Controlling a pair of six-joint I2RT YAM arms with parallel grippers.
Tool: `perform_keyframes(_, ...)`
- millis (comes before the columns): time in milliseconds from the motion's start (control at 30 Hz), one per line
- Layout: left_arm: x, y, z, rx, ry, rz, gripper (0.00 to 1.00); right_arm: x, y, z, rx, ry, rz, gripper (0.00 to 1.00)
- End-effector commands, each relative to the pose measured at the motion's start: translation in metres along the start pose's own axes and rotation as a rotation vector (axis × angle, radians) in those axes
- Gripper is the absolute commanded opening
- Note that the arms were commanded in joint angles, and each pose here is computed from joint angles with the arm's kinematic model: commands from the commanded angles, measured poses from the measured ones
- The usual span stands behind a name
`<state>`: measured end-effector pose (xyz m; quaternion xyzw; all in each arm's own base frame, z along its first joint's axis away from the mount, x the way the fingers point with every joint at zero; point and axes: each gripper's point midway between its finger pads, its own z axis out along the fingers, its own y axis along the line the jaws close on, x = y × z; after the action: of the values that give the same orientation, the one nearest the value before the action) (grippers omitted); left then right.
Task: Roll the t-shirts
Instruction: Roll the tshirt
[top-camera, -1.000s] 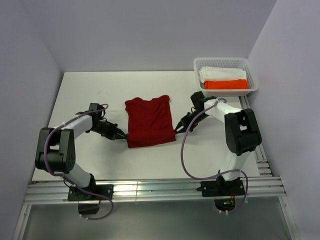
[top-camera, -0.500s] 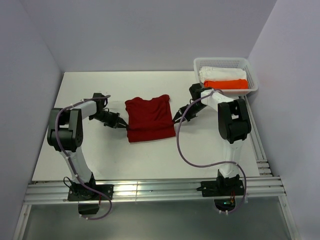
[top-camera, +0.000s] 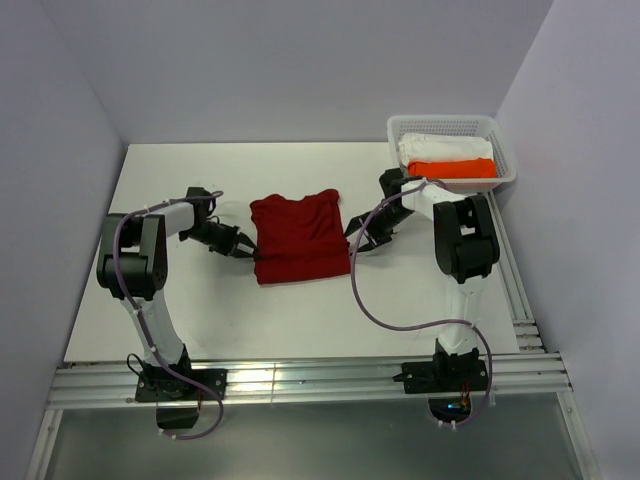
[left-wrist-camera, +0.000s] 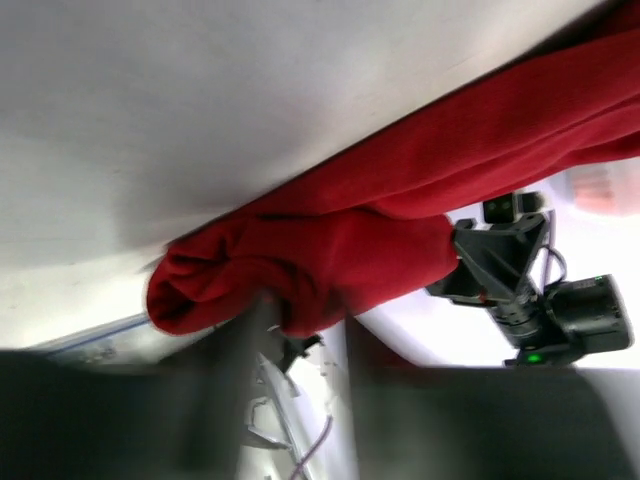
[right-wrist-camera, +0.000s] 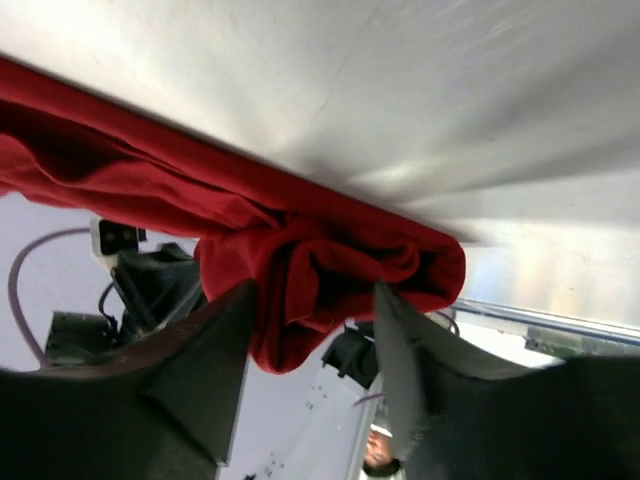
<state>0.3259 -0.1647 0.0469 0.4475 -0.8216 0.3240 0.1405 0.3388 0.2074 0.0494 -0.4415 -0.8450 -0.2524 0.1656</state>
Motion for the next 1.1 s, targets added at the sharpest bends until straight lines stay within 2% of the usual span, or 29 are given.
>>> perform_keyframes(0, 0.001, -0.025, -0.016, 0.085, -0.03, 0.082, 0.45, -0.001, 0.013, -0.022, -0.068, -0.066, -0.04, 0.6)
perform_keyframes(33, 0.001, -0.027, -0.018, 0.089, -0.035, 0.085, 0.56, -0.001, 0.014, -0.024, -0.073, -0.07, -0.042, 0.64)
perform_keyframes(67, 0.003, -0.031, -0.021, 0.102, -0.04, 0.096, 0.85, -0.001, 0.015, -0.026, -0.08, -0.078, -0.045, 0.65)
perform_keyframes(100, 0.004, -0.036, -0.024, 0.122, -0.045, 0.109, 0.94, 0.0, 0.02, -0.032, -0.099, -0.091, -0.06, 0.66)
perform_keyframes(133, 0.005, -0.04, -0.027, 0.132, -0.05, 0.117, 0.97, 0.0, 0.021, -0.036, -0.104, -0.1, -0.066, 0.69)
perform_keyframes(233, 0.007, -0.049, -0.038, 0.157, -0.081, 0.146, 0.99, 0.0, 0.024, -0.052, -0.142, -0.142, -0.079, 0.69)
perform_keyframes(367, 0.007, -0.061, -0.064, 0.212, -0.186, 0.224, 0.99, -0.006, 0.029, -0.087, -0.261, -0.244, -0.161, 0.68)
perform_keyframes(400, 0.006, -0.062, -0.068, 0.222, -0.207, 0.245, 0.99, -0.001, 0.033, -0.092, -0.311, -0.238, -0.212, 0.6)
perform_keyframes(467, 0.01, -0.07, -0.081, 0.262, -0.252, 0.324, 0.98, 0.004, 0.047, -0.103, -0.411, -0.263, -0.312, 0.51)
perform_keyframes(500, 0.017, -0.068, -0.08, 0.29, -0.228, 0.349, 0.93, 0.018, 0.044, -0.103, -0.448, -0.225, -0.368, 0.37)
perform_keyframes(533, 0.023, -0.072, -0.082, 0.327, -0.22, 0.38, 0.89, 0.022, 0.052, -0.105, -0.499, -0.235, -0.426, 0.31)
perform_keyframes(567, 0.03, -0.081, -0.089, 0.389, -0.229, 0.433, 0.76, 0.026, 0.049, -0.104, -0.501, -0.233, -0.461, 0.23)
perform_keyframes(600, 0.042, -0.079, -0.083, 0.412, -0.183, 0.466, 0.69, 0.037, 0.046, -0.095, -0.496, -0.194, -0.496, 0.08)
perform_keyframes(633, 0.049, -0.08, -0.083, 0.427, -0.177, 0.499, 0.65, 0.043, 0.05, -0.092, -0.515, -0.182, -0.545, 0.03)
perform_keyframes(667, 0.06, -0.082, -0.076, 0.429, -0.161, 0.546, 0.54, 0.045, 0.046, -0.082, -0.496, -0.171, -0.582, 0.0)
perform_keyframes(733, 0.071, -0.082, -0.063, 0.411, -0.148, 0.613, 0.47, 0.065, 0.049, -0.069, -0.517, -0.127, -0.681, 0.0)
perform_keyframes(767, 0.085, -0.081, -0.051, 0.404, -0.123, 0.655, 0.38, 0.069, 0.043, -0.059, -0.511, -0.109, -0.695, 0.0)
perform_keyframes(833, 0.096, -0.08, -0.041, 0.414, -0.093, 0.675, 0.28, 0.086, 0.048, -0.051, -0.561, -0.079, -0.762, 0.0)
perform_keyframes(933, 0.107, -0.075, -0.028, 0.453, -0.053, 0.692, 0.22, 0.094, 0.046, -0.036, -0.581, -0.047, -0.779, 0.0)
perform_keyframes(967, 0.106, -0.068, -0.022, 0.442, -0.046, 0.685, 0.15, 0.096, 0.042, -0.025, -0.559, -0.025, -0.777, 0.0)
perform_keyframes(1067, 0.104, -0.059, -0.009, 0.438, -0.032, 0.707, 0.11, 0.097, 0.046, -0.012, -0.58, 0.003, -0.791, 0.0)
